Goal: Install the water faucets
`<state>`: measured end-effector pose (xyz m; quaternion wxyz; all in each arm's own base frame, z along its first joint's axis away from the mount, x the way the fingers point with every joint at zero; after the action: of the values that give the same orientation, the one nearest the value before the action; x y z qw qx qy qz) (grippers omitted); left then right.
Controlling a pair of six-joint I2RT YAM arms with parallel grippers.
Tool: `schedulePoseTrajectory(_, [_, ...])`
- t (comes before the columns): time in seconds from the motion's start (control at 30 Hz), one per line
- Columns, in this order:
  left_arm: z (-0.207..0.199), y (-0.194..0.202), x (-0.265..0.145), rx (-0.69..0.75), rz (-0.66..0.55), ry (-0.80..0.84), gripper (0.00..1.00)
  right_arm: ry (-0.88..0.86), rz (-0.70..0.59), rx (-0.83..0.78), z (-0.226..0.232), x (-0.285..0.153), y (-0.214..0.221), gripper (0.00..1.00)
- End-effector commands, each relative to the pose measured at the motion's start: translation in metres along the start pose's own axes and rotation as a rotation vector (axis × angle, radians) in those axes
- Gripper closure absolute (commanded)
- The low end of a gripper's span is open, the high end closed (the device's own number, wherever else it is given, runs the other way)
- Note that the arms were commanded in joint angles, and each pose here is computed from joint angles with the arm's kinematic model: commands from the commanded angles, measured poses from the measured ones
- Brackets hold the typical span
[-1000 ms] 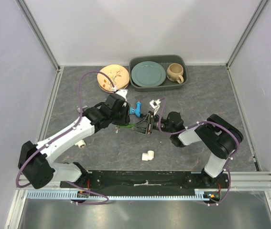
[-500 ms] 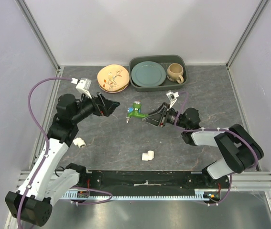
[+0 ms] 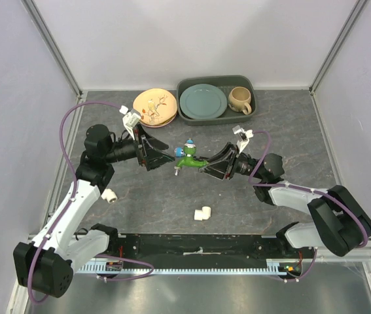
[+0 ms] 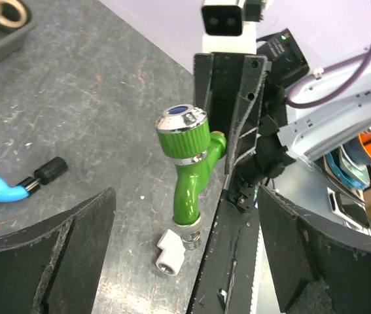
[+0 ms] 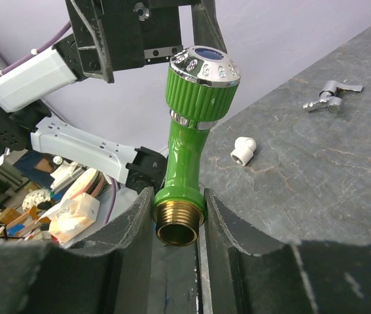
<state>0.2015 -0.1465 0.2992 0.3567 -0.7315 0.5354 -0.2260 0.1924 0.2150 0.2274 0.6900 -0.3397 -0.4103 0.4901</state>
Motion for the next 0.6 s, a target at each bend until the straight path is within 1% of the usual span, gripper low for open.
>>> schedulePoseTrajectory(0.0, [-0.012, 0.002, 0.006, 0.027, 0.038, 0.113, 0.07, -0.127, -0.094, -0.122, 0.024, -0.002, -0.02, 1.0])
schedulePoseTrajectory(0.2, [-0.007, 0.016, 0.023, -0.04, 0.111, 0.137, 0.06, -0.191, -0.113, -0.096, 0.031, 0.0, -0.018, 1.0])
schedulePoseTrajectory(0.27, [-0.007, 0.021, 0.03, -0.054, 0.135, 0.147, 0.06, -0.196, -0.113, -0.097, 0.031, 0.0, -0.018, 1.0])
schedulePoseTrajectory(0.5, [0.003, 0.03, 0.04, -0.118, 0.174, 0.107, 0.06, -0.196, -0.12, -0.113, 0.032, 0.0, -0.018, 1.0])
schedulePoseTrajectory(0.57, [0.004, 0.033, 0.044, -0.143, 0.197, 0.106, 0.08, -0.188, -0.124, -0.113, 0.031, 0.0, -0.017, 1.0])
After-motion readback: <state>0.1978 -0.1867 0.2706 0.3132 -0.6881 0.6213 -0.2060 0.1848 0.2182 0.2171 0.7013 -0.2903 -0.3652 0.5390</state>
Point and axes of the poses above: each gripper's point midway between its finger pads, its own x axis out along the fingers, its own z axis along the line the jaws close on, y = z × x, the point moved 8 cm from there along -x, back along the fingers, and after that the axes turned 10 degrees about -x, right-handed, at the moved point
